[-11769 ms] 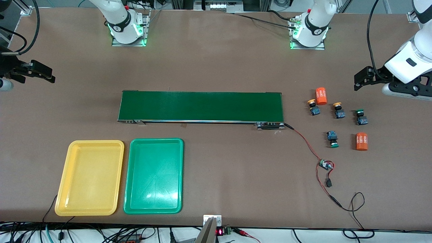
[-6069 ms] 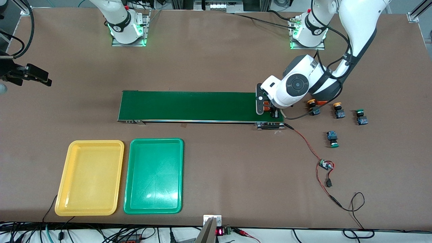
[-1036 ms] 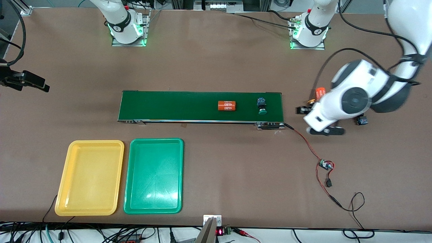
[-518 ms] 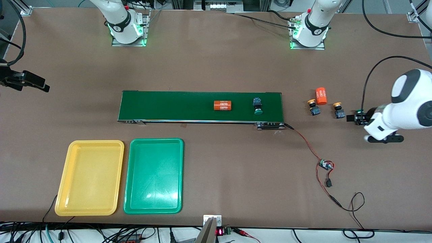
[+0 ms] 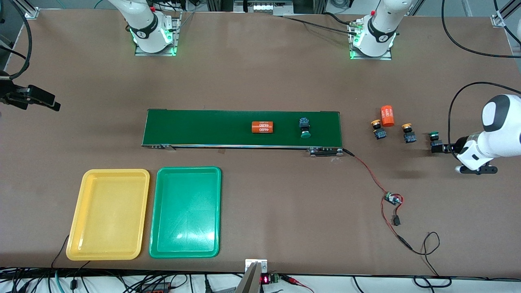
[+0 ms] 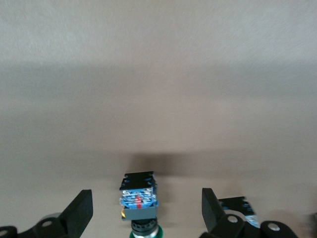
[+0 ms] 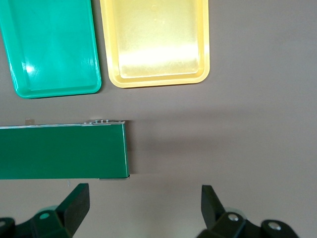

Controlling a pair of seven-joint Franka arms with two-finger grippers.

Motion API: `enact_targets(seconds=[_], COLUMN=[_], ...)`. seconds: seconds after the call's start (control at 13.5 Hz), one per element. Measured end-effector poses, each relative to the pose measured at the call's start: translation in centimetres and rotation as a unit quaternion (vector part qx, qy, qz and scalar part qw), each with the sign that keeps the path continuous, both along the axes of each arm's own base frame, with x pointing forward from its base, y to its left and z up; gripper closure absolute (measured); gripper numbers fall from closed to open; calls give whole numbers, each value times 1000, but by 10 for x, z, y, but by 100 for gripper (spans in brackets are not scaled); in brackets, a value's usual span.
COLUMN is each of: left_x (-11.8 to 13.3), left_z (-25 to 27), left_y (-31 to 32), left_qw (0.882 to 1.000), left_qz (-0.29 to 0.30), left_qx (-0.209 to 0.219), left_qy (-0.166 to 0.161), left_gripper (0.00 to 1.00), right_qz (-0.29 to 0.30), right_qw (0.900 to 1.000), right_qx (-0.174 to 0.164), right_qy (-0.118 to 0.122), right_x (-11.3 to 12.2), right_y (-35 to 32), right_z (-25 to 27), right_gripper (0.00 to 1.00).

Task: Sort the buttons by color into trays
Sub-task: 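Return the left gripper and grasp a black orange-cap button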

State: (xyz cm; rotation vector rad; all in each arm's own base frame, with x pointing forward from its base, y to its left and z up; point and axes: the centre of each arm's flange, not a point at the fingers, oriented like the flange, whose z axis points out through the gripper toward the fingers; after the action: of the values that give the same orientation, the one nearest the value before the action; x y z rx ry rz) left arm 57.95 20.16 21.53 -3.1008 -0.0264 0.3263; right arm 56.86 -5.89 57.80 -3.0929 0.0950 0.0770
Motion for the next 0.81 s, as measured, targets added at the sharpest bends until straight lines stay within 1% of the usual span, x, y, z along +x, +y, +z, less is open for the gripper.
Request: enact_targets(seconds=[0.15, 0.3, 0.37, 0.44, 0.52, 0.67, 0.74, 0.81], left_x=[-5, -15, -21, -25, -27, -27, -27, -25], left_z=[-11, -29, -37, -43, -45, -46, -45, -43], left_y=[4, 7, 6, 3, 0, -1, -2, -3], left_qw=[1000, 1000, 1000, 1000, 1000, 1000, 1000, 1000], left_qz=[-6, -5, -6, -8, -10, -11, -12, -13], left_qx=[8, 4, 0, -4, -5, -6, -6, -5], left_qy=[-4, -5, -1, 3, 6, 7, 6, 4], left_gripper=[5, 7, 15, 15, 24, 49, 59, 59], right_qz=[0, 0, 0, 0, 0, 0, 0, 0], right_qw=[1000, 1000, 1000, 1000, 1000, 1000, 1000, 1000], right_qx=[0, 0, 0, 0, 0, 0, 0, 0], right_qy=[0, 0, 0, 0, 0, 0, 0, 0], right_x=[0, 0, 0, 0, 0, 0, 0, 0], right_y=[0, 0, 0, 0, 0, 0, 0, 0], right_z=[0, 0, 0, 0, 0, 0, 0, 0], right_gripper=[0, 0, 0, 0, 0, 0, 0, 0])
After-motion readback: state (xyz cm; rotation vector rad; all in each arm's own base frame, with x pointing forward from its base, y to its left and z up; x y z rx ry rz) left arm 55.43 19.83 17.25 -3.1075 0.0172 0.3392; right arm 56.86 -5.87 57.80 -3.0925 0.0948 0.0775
